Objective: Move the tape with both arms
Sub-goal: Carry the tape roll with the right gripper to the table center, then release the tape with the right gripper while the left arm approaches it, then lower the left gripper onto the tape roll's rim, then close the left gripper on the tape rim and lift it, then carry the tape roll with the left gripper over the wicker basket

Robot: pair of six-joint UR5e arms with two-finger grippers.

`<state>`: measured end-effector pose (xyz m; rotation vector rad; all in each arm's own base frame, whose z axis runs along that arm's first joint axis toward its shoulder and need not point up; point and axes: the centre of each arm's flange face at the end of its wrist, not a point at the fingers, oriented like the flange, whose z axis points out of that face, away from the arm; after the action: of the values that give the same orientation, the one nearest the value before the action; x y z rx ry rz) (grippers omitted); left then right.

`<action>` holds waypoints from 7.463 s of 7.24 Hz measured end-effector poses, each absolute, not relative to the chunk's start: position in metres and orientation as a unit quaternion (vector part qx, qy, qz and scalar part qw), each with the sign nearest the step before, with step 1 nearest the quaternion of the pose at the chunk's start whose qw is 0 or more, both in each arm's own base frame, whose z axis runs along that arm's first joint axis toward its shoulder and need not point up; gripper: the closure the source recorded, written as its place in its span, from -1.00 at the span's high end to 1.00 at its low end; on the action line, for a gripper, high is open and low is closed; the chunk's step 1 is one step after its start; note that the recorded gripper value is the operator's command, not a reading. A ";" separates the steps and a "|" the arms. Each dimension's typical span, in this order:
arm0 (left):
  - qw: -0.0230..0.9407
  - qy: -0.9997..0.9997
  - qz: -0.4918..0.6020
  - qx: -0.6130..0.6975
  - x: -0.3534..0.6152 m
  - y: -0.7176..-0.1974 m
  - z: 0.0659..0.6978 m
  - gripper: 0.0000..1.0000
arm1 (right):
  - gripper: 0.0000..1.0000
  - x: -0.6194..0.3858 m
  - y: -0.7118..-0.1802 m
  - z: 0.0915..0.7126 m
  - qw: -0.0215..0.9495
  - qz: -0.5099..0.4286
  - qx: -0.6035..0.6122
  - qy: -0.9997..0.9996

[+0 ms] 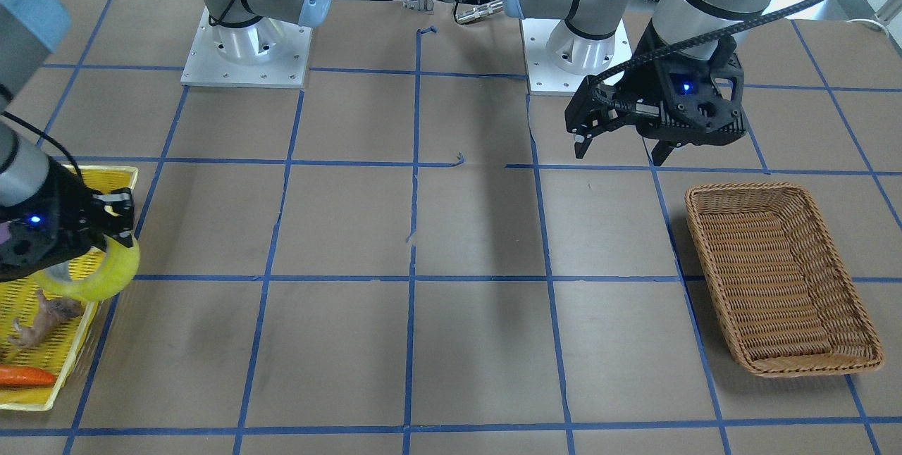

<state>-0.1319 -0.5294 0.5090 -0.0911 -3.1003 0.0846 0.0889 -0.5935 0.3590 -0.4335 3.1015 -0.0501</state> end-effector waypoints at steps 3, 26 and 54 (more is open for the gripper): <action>0.019 -0.999 0.029 -0.028 -0.131 -0.529 0.511 1.00 | -1.00 0.253 -0.546 0.328 -0.004 -0.034 -0.010 0.999; 0.025 -0.997 0.039 -0.054 -0.237 -0.465 0.376 1.00 | 1.00 0.231 -0.488 0.524 0.007 -0.028 -0.017 0.999; -0.007 -0.983 0.000 -0.184 0.197 -0.536 0.360 -1.00 | 1.00 0.229 -0.488 0.522 0.005 -0.017 -0.010 1.000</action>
<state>0.1973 -0.5357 0.3601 -0.5793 -3.1021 0.0000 0.2288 -0.4884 0.5221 -0.0305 3.1302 -0.0524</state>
